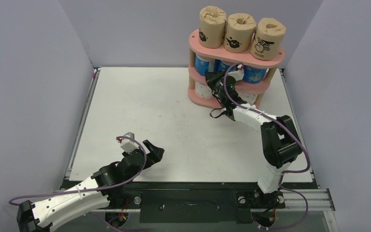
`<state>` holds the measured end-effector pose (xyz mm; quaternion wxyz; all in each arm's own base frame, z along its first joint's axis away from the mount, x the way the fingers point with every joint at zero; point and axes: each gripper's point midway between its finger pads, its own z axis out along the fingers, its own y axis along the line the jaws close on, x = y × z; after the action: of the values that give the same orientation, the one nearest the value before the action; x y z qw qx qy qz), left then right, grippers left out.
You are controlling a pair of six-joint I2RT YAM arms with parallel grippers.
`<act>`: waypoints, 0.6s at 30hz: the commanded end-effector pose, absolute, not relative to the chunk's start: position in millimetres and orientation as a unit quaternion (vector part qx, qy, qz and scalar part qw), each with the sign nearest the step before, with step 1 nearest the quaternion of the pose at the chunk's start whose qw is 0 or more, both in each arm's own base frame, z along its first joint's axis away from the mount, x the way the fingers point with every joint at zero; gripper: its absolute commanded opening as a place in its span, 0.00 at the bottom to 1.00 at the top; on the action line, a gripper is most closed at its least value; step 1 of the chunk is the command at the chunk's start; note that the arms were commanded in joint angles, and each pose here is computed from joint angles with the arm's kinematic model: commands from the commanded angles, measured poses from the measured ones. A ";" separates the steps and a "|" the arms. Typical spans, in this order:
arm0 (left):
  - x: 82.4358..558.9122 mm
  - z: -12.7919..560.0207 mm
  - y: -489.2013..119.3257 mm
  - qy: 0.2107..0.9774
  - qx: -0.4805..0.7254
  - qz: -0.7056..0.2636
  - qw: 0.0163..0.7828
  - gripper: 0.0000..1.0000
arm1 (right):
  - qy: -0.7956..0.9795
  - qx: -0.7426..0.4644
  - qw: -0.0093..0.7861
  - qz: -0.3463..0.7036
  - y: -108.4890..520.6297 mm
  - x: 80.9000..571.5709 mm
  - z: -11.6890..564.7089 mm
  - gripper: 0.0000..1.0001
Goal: Place and organize the paper towels onto the shelf
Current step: Move the paper towel to the shelf.
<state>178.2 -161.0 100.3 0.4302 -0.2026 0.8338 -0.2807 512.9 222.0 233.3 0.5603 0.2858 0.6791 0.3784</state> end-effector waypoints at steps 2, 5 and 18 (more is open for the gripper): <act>182.3 110.3 -158.6 0.826 -0.208 -0.282 0.442 0.96 | 0.653 0.295 0.579 0.389 221.5 525.6 259.8 0.00; 182.4 110.4 -158.5 0.825 -0.208 -0.282 0.443 0.96 | 0.653 0.290 0.579 0.394 223.5 523.9 261.4 0.00; 183.5 116.5 -153.1 0.823 -0.205 -0.274 0.453 0.96 | 0.689 0.160 0.556 0.436 237.5 434.4 284.1 0.13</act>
<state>177.4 -157.3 99.6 0.4325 -0.2022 0.8344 -0.2754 477.0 228.8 243.5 0.5474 0.2376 0.6926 0.4053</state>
